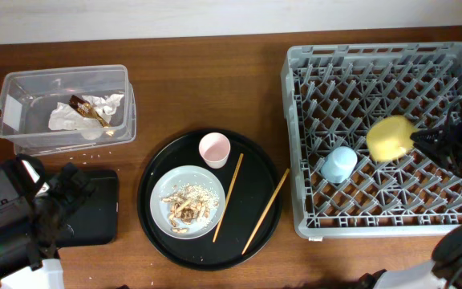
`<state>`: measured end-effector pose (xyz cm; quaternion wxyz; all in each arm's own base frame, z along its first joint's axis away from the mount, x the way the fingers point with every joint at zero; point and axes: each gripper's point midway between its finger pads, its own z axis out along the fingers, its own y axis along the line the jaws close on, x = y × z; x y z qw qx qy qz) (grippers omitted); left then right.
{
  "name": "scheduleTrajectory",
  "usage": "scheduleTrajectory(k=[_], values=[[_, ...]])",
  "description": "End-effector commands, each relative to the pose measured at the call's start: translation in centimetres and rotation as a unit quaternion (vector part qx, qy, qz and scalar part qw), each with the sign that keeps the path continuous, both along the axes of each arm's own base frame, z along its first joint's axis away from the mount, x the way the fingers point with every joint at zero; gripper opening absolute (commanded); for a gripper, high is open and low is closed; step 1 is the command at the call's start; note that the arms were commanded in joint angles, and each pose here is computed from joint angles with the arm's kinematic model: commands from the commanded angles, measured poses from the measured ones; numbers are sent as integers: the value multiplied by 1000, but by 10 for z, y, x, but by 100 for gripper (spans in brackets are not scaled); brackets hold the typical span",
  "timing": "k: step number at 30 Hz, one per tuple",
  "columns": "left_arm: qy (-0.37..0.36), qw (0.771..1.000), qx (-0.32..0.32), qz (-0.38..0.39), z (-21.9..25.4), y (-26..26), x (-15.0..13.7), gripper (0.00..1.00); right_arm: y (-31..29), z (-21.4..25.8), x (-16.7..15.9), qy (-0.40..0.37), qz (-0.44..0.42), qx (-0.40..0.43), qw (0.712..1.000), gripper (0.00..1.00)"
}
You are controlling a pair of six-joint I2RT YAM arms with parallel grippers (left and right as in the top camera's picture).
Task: Sort waste into correct bins and load items into the dishwasher rack
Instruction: 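Carry the yellow bowl into the rack and release it upside down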
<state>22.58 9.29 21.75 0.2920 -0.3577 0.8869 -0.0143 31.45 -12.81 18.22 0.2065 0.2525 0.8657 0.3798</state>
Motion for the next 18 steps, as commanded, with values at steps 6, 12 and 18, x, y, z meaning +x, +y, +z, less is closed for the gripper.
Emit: scheduleTrajectory(k=[6, 12, 18], values=[[-6, 1000, 7, 4, 6, 3, 1, 99, 6, 87, -46, -32, -89, -176, 980, 28], [-6, 1000, 7, 4, 6, 3, 1, 99, 13, 79, -4, -46, -63, -210, 975, 4], [-6, 1000, 7, 4, 6, 3, 1, 99, 5, -27, 57, 111, -60, -301, 945, 4]])
